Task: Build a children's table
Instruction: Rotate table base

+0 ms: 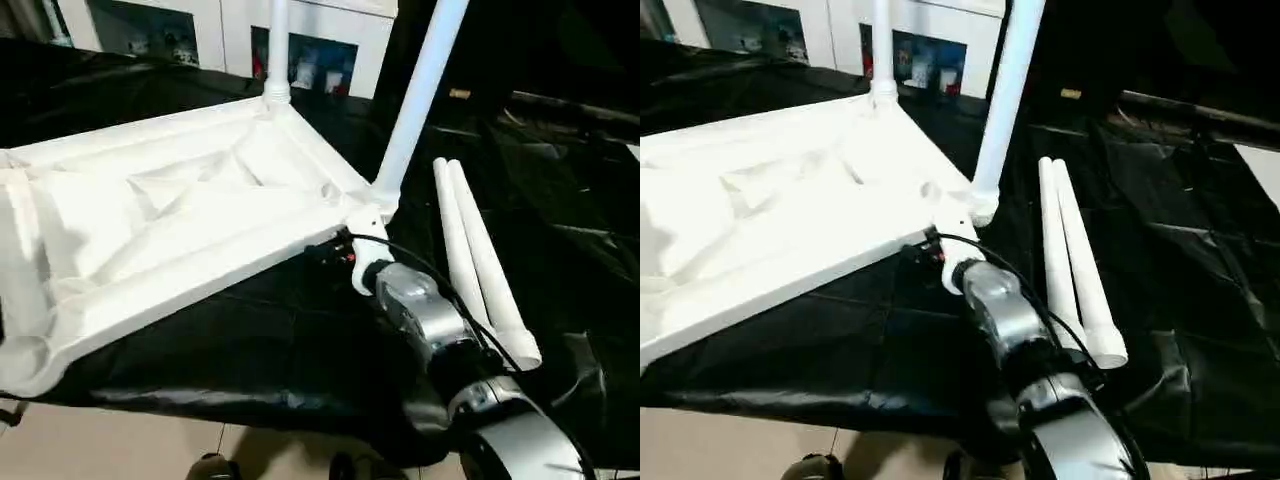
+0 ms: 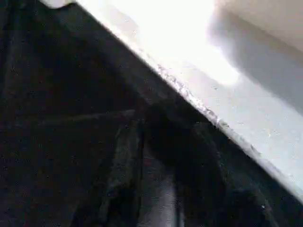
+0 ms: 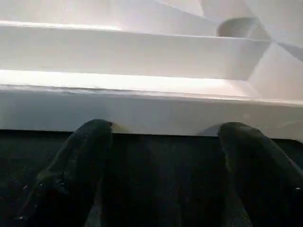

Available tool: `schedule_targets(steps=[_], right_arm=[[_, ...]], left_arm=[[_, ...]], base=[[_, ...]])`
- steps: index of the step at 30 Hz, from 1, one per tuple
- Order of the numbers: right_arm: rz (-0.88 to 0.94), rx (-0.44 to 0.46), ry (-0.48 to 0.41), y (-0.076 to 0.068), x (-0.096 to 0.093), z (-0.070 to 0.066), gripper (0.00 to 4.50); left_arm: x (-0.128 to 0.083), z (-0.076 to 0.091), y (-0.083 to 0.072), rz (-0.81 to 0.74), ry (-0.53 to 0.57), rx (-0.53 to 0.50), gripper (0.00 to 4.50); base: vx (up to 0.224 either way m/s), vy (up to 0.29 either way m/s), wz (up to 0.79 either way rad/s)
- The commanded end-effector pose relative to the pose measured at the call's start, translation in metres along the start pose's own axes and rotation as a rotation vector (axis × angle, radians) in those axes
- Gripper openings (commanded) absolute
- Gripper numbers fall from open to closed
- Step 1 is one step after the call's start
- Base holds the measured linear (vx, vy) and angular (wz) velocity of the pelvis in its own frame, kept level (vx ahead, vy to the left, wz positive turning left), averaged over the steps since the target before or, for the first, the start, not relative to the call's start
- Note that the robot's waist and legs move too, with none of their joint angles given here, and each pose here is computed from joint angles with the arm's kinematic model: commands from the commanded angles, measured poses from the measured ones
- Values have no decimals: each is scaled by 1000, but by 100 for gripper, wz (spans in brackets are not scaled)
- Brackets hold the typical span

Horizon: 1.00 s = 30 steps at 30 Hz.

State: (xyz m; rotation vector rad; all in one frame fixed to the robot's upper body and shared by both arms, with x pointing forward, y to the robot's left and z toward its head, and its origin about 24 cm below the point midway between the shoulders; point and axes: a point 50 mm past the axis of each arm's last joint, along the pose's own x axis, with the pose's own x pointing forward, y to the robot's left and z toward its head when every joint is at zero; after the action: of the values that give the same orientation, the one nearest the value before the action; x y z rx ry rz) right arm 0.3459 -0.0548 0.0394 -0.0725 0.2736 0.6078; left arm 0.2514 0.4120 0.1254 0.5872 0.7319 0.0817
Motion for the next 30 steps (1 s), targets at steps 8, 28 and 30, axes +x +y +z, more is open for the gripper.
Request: schedule_targets(steps=[8, 28, 30], right_arm=[[24, -18, -14, -5, 2, 0, 392], [117, -18, -93, -9, -9, -3, 392], [110, -15, -102, -14, -14, -5, 392]], left_arm=[[-29, 9, -57, -605, -97, 215, 182], [-47, 60, -179, -1081, -303, 389, 182], [-46, 66, -190, -1105, -319, 404, 182]], base=[[0, 0, 0], [0, 0, 0], [0, 0, 0]])
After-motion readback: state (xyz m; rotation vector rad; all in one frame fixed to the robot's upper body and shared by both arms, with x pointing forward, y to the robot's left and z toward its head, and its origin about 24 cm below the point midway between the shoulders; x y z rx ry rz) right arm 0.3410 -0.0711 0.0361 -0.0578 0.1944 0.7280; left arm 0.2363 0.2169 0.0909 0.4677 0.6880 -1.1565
